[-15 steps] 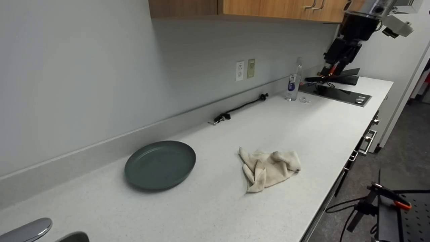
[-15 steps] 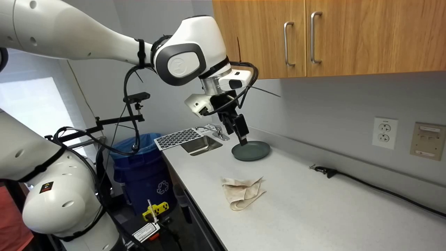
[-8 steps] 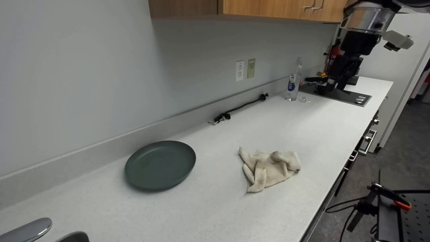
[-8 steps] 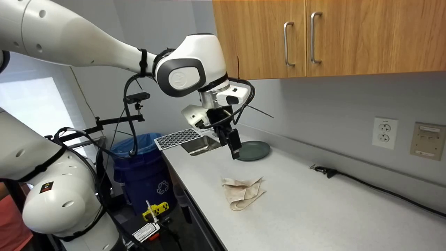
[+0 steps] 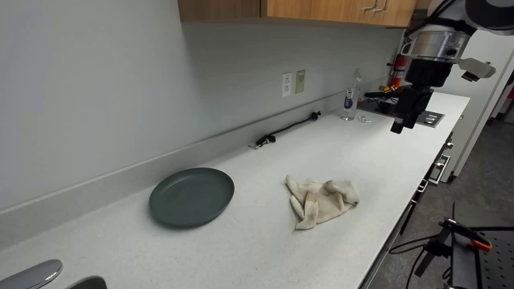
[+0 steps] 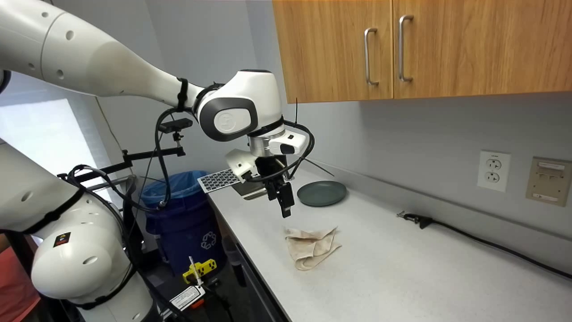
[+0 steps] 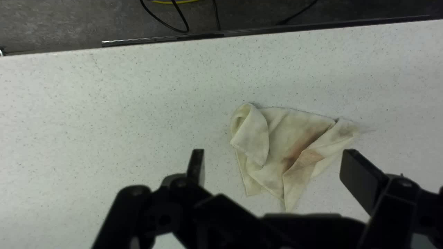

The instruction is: Unfold the towel

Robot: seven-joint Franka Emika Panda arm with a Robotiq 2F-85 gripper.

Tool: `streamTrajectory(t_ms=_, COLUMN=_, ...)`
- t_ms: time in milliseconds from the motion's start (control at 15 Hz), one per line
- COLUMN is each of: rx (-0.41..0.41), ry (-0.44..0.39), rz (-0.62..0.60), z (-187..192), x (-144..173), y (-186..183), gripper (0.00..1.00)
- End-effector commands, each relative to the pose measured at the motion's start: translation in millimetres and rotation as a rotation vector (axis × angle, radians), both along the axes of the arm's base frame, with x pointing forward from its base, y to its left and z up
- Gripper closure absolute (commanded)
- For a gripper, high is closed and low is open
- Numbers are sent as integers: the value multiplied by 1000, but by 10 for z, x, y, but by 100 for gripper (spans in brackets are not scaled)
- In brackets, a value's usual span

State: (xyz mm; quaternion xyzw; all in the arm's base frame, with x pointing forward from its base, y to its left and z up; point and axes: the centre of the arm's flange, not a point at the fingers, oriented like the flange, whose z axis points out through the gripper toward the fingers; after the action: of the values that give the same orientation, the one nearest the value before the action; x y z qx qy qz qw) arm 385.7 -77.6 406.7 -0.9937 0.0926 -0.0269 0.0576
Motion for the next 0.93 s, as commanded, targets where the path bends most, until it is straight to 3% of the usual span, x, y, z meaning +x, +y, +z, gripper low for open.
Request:
streamTrajectory(t_ms=0, rx=0, ry=0, rz=-1, z=0, x=-1, y=-5, gripper=0)
streamTrajectory(t_ms=467, rx=1, ry=0, rz=-5, z=0, x=-4, y=-19, gripper=0)
streamTrajectory(t_ms=867, rx=-8, ry=-16, rz=93, z=-364, x=298, y=396, gripper=0)
